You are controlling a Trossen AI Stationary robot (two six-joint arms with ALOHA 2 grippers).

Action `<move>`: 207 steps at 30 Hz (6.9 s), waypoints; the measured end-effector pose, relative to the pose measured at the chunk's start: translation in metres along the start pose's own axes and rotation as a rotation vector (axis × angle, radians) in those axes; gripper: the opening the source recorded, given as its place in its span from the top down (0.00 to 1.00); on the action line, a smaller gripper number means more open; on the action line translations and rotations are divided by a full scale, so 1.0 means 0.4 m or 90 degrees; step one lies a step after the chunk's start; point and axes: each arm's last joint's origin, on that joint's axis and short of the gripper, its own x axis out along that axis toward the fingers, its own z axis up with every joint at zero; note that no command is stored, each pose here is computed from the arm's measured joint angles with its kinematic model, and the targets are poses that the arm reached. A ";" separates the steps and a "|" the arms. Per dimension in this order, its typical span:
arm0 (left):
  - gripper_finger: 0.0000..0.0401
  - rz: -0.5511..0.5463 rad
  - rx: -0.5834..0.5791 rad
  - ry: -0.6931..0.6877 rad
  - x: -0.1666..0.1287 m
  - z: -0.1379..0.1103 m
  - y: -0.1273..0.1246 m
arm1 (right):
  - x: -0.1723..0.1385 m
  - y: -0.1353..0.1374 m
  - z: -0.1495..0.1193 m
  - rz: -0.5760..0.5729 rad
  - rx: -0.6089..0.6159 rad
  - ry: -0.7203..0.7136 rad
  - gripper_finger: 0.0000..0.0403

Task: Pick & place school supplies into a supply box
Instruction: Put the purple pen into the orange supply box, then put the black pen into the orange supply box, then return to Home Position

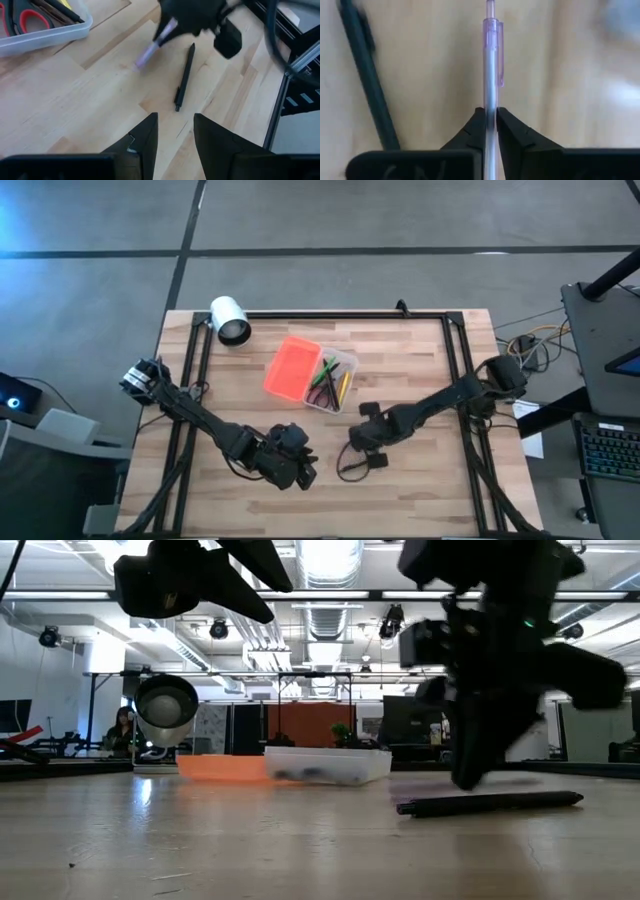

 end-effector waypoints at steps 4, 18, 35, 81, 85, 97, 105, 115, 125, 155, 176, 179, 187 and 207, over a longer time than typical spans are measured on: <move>0.73 -0.001 0.001 0.001 -0.001 -0.002 -0.001 | -0.123 -0.029 0.064 -0.009 0.063 -0.115 0.95; 0.73 -0.014 -0.026 0.000 -0.009 -0.005 -0.010 | -0.144 -0.369 0.179 -0.137 -0.036 -0.105 0.94; 0.73 -0.030 -0.051 -0.010 -0.038 -0.023 -0.036 | -0.130 -0.370 0.175 -0.218 -0.226 0.013 0.58; 0.73 -0.007 0.002 -0.015 -0.030 -0.028 -0.021 | 0.032 0.062 0.023 -0.002 -0.045 -0.006 0.95; 0.73 -0.002 0.005 -0.021 -0.030 -0.028 -0.020 | -0.091 -0.022 0.065 -0.090 0.030 -0.098 0.95; 0.73 0.004 -0.004 -0.056 -0.027 -0.016 -0.020 | -0.144 -0.450 0.076 -0.009 0.734 -0.305 0.90; 0.73 -0.004 -0.016 -0.059 -0.027 -0.015 -0.023 | -0.055 -0.459 0.102 0.040 0.823 -0.267 0.74; 0.73 -0.003 -0.021 -0.060 -0.026 -0.013 -0.022 | -0.173 -0.437 0.121 -0.038 0.560 -0.347 0.59; 0.73 0.012 -0.043 -0.076 -0.012 0.010 -0.011 | -0.161 -0.419 0.082 -0.088 0.445 -0.238 0.63; 0.73 -0.007 -0.077 -0.051 -0.011 0.011 -0.014 | -0.257 -0.374 0.213 -0.134 0.311 -0.261 0.63; 0.73 -0.223 -0.026 -0.093 -0.034 0.203 -0.018 | -0.558 -0.282 -0.252 -0.049 0.353 -0.526 0.71; 0.73 -0.247 0.014 -0.134 -0.080 0.233 -0.016 | -0.538 -0.265 -0.317 -0.023 0.368 -0.548 0.71; 0.73 -0.287 0.133 -0.242 -0.249 0.257 -0.004 | -0.520 -0.255 -0.404 -0.022 0.402 -0.604 0.71; 0.73 -0.450 0.130 -0.365 -0.219 0.100 0.317 | -0.420 -0.280 -0.289 0.103 0.415 -0.706 0.71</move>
